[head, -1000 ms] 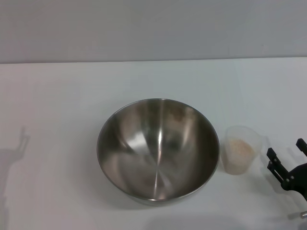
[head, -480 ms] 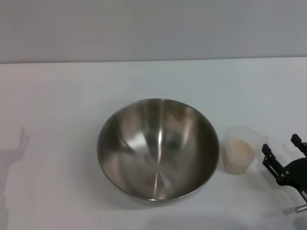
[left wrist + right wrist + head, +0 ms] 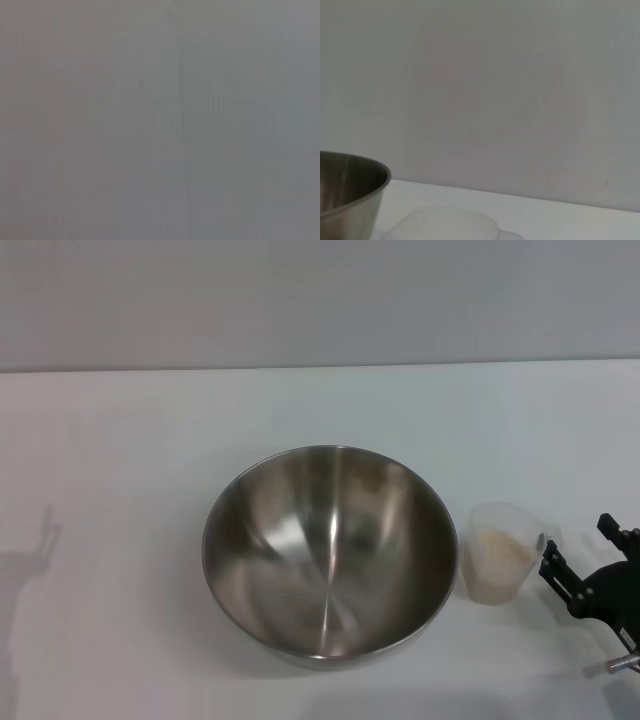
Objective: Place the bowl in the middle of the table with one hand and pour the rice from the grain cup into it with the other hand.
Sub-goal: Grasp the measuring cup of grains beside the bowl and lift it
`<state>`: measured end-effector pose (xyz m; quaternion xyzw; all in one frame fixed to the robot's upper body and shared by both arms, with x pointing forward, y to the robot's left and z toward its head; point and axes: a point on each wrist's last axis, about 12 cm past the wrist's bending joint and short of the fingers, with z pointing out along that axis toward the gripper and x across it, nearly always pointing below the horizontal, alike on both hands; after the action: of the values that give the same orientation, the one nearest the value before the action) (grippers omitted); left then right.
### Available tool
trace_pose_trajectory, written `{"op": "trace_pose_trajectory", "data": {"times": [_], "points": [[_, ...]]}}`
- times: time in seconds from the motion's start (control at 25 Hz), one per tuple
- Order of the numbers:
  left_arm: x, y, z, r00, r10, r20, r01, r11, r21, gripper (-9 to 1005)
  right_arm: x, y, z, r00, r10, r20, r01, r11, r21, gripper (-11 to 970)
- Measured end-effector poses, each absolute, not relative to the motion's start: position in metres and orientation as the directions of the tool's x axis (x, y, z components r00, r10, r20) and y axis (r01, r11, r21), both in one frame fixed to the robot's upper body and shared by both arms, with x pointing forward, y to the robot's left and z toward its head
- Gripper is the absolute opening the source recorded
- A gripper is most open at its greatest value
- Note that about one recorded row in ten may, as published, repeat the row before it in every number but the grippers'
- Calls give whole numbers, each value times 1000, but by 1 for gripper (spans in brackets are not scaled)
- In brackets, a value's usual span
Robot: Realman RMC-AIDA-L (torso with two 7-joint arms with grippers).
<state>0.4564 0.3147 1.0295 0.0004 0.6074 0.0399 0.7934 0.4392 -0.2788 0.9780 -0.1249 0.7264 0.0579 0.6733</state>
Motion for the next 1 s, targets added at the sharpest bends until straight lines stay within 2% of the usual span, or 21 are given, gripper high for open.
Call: {"op": "trace_pose_trajectory", "data": {"times": [0.44,0.64,1.0], "points": [[455,316,1027,244,67,-968,-64,997,53,829,443,-277,979,-57,-98,-994,-268,960,-80,761],[455,316,1026,241,66,-968,-63,997,52,829,445,-276,979,-59,-99,-993,-271,959,-80,603],[455,316,1026,241,66,-968,-63,997,52,829,448,-272,981,-55,-96,-994,-277,958,-77,390]]}}
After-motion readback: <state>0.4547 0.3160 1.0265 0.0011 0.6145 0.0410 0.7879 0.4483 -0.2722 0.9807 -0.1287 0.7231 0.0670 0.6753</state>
